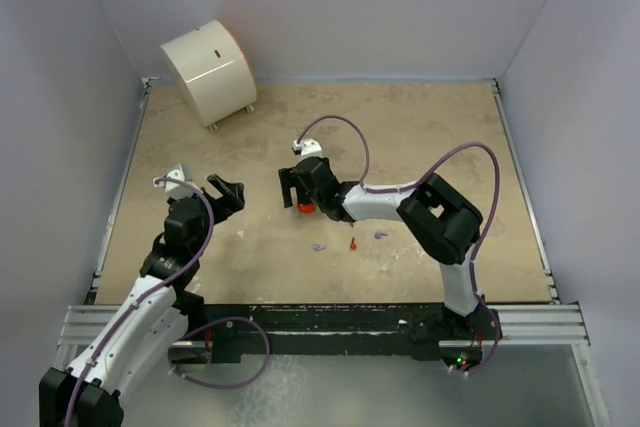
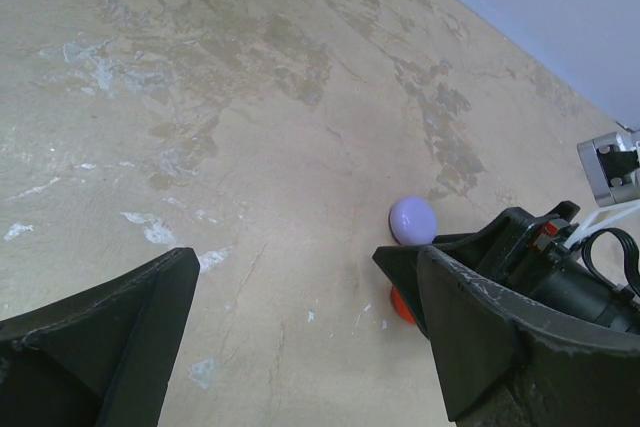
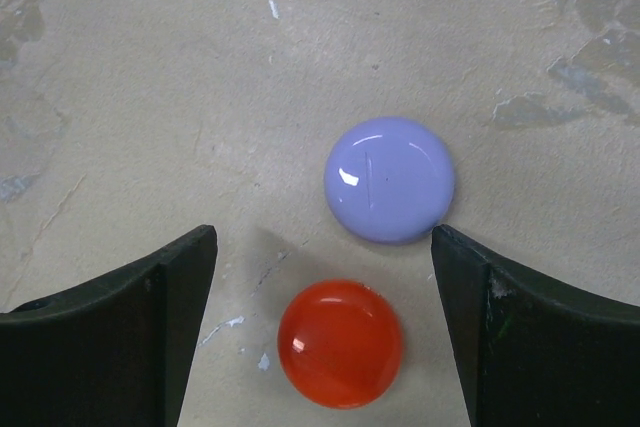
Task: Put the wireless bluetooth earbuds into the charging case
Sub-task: Pick up the charging case at the center of the board.
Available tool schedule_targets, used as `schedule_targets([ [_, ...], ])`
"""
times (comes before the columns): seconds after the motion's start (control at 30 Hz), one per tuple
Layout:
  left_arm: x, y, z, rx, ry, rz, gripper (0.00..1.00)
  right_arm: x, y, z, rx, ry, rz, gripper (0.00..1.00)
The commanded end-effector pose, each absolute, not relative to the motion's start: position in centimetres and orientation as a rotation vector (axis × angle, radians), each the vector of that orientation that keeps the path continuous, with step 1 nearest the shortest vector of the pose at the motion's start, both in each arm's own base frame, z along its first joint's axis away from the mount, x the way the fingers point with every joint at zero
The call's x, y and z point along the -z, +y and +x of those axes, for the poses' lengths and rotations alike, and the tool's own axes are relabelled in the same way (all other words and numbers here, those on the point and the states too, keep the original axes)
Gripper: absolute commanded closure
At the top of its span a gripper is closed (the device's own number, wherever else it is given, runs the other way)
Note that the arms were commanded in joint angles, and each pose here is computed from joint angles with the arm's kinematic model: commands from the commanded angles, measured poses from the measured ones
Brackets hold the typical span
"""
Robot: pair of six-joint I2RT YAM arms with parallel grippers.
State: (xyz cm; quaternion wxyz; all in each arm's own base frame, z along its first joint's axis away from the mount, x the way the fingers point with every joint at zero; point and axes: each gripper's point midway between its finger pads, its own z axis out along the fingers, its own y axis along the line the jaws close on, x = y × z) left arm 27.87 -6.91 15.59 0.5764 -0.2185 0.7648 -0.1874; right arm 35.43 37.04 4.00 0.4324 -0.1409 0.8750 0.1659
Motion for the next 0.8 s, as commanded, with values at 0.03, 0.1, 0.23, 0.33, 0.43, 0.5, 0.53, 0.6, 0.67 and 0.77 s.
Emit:
schedule_targets([
  [0.03,-15.8,-6.8,28.1,0.433,1.769,-0.507,0.1,-4.5,36.8,37.7,-0.341,2.144,-0.348,0.1],
  [0.1,-15.7,-6.8,28.1,0.432,1.77,-0.508,0.1,-4.3,36.4,38.2,-0.315,2.144,-0.349,0.1],
  [0.23,-15.5,-6.8,28.2,0.429,1.773,-0.51,0.1,-3.5,35.6,38.8,-0.262,2.154,-0.354,0.11],
  [0.33,-15.3,-6.9,28.3,0.43,1.776,-0.511,0.1,-2.9,35.1,39.0,-0.221,2.161,-0.364,0.13],
  [0.43,-15.1,-6.9,28.4,0.428,1.781,-0.511,0.1,-2.5,34.6,39.2,-0.18,2.158,-0.377,0.15],
  [0.5,-15.0,-7.0,28.4,0.427,1.787,-0.509,0.1,-2.4,34.5,39.3,-0.161,2.154,-0.395,0.17],
  [0.53,-15.0,-7.0,28.4,0.428,1.785,-0.51,0.1,-2.3,34.3,39.3,-0.148,2.155,-0.404,0.18],
  [0.6,-14.9,-7.0,28.4,0.428,1.787,-0.511,0.1,-2.4,34.0,39.3,-0.128,2.148,-0.425,0.18],
  [0.67,-14.9,-7.0,28.5,0.432,1.784,-0.511,0.1,-2.8,33.9,39.1,-0.132,2.142,-0.437,0.18],
  [0.77,-14.9,-7.1,28.5,0.439,1.782,-0.516,0.1,-3.9,34.7,38.7,-0.192,2.113,-0.479,0.2],
])
